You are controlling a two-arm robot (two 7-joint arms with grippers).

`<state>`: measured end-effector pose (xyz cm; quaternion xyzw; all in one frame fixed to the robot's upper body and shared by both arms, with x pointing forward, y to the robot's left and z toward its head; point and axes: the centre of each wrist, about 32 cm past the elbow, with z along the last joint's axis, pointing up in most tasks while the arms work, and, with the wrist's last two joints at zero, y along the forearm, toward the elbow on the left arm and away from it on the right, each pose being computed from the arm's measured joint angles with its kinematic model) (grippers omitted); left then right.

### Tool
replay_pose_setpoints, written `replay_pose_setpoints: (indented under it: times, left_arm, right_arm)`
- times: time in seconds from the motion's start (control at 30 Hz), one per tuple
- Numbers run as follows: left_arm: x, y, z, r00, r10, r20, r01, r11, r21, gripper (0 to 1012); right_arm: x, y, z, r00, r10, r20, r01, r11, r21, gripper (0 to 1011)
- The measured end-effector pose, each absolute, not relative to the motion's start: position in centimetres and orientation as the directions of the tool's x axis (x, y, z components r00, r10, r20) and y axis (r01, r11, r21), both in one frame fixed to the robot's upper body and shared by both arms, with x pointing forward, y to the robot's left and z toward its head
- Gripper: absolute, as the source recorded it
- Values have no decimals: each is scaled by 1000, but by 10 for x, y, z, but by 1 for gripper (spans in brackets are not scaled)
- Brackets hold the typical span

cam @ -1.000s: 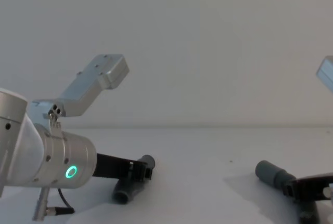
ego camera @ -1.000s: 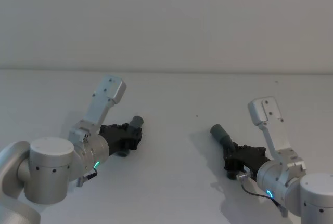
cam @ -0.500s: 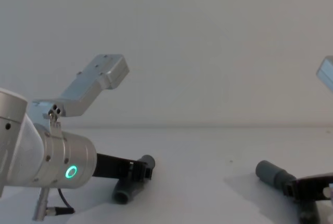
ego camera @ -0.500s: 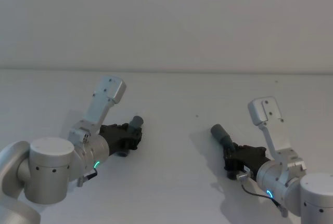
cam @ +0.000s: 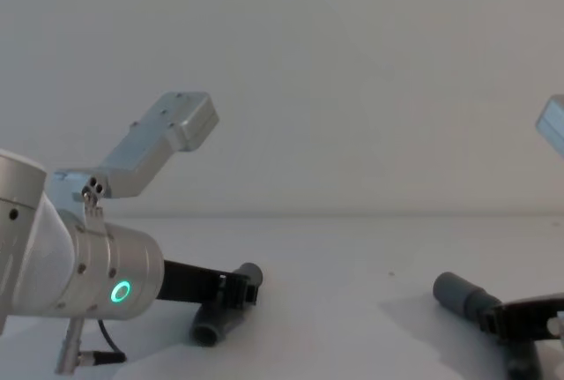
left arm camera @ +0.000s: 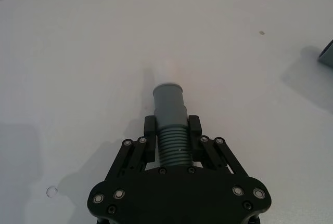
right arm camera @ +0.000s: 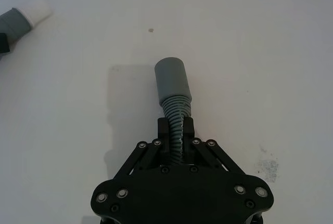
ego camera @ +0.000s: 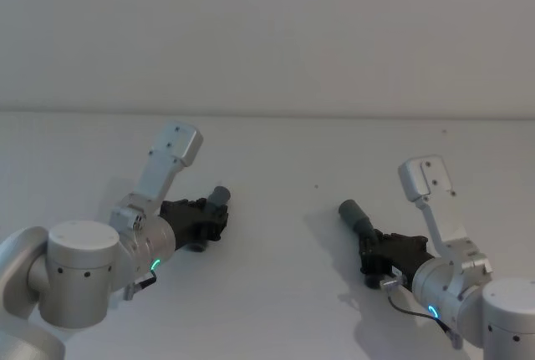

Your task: Use both hands to pick up one end of the pipe from the table, align the ends, and insert them.

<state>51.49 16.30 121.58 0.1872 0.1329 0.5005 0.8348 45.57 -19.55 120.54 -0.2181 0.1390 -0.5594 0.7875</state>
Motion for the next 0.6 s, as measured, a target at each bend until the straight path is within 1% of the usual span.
replay_pose_setpoints:
  times: [0.6]
  left_arm:
    - [515, 163, 1216, 465, 885, -35, -785, 430, 445, 349]
  right_arm:
    - [456, -196, 1205, 336, -942, 25, 820, 279, -499, 123]
